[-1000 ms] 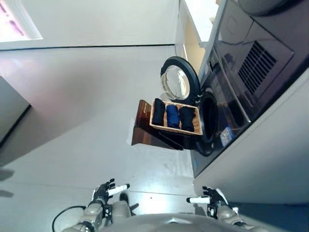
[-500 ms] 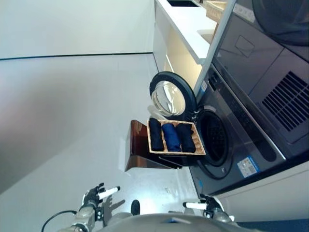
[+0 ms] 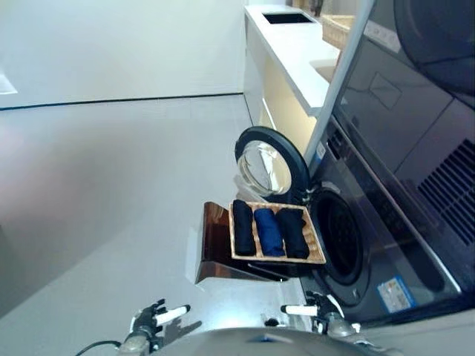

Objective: Pick up the clothes and place them into the washing machine

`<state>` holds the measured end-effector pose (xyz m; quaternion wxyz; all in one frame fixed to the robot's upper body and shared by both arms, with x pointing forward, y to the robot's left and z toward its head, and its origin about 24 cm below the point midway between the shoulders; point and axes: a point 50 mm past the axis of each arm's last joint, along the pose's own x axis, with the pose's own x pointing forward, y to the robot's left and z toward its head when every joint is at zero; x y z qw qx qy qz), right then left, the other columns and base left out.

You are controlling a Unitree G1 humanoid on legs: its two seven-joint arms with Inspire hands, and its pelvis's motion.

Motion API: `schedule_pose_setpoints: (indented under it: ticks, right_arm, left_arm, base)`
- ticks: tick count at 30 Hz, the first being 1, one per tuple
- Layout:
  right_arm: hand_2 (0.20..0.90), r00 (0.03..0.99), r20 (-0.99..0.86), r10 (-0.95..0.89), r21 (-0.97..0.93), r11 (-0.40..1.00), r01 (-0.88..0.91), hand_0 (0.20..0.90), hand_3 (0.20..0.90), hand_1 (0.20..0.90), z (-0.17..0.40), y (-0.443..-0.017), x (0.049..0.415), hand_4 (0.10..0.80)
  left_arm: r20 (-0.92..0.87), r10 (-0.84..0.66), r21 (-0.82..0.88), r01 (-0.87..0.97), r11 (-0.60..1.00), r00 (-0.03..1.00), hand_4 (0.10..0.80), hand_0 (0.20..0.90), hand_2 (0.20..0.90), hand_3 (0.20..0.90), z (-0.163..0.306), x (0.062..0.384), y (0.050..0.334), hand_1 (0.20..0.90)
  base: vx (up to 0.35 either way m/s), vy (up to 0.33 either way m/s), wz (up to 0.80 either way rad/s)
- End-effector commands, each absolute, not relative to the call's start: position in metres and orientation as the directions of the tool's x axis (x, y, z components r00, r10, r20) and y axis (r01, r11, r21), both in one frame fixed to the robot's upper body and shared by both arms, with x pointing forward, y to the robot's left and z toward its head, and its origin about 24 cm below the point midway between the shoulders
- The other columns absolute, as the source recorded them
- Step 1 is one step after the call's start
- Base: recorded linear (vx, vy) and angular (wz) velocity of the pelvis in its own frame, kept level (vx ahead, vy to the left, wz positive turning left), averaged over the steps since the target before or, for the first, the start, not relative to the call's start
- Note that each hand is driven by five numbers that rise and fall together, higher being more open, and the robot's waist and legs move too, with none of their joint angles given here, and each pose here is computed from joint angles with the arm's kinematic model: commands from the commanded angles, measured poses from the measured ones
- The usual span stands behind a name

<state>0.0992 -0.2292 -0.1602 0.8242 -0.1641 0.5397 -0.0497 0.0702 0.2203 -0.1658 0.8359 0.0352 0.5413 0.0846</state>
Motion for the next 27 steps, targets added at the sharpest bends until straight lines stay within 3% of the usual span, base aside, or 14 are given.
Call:
schedule_pose_setpoints:
  ticks: [1,11,20,23,27]
  right_arm:
    - [0.9,0.511,-0.807,-0.296,-0.356,0.934,-0.02,0.9,0.9,0.9,-0.147,-0.243,0.131,0.8]
    - [0.9,0.528,-0.761,-0.378,-0.298,0.926,0.234,0.9,0.9,0.9,-0.133,-0.262,0.154,0.8]
    - [0.9,0.57,-0.731,-0.376,-0.318,0.926,0.203,0.9,0.9,0.9,-0.125,-0.26,0.175,0.8]
    - [0.9,0.618,-0.69,-0.377,-0.361,0.919,0.157,0.9,0.9,0.9,-0.113,-0.258,0.2,0.8]
    - [0.9,0.689,-0.6,-0.406,-0.399,0.899,0.182,0.9,0.9,0.9,-0.089,-0.259,0.238,0.8]
  left_arm:
    - [-0.812,0.176,0.125,-0.129,0.984,0.556,0.8,0.9,0.9,0.9,-0.152,0.118,0.22,0.9]
    - [-0.852,0.251,0.14,-0.263,0.955,0.459,0.8,0.9,0.9,0.9,-0.159,0.086,0.233,0.9]
    - [-0.839,0.293,0.174,-0.284,0.943,0.458,0.8,0.9,0.9,0.9,-0.156,0.079,0.248,0.9]
    - [-0.805,0.303,0.158,-0.308,0.938,0.51,0.8,0.9,0.9,0.9,-0.15,0.09,0.253,0.9]
    - [-0.758,0.281,0.101,-0.319,0.942,0.589,0.8,0.9,0.9,0.9,-0.143,0.112,0.245,0.9]
  base:
    - [0.031,-0.218,0.22]
    - [0.209,-0.018,-0.12]
    - [0.239,0.127,-0.55]
    - [-0.026,0.005,-0.84]
    - [-0.075,-0.021,0.09]
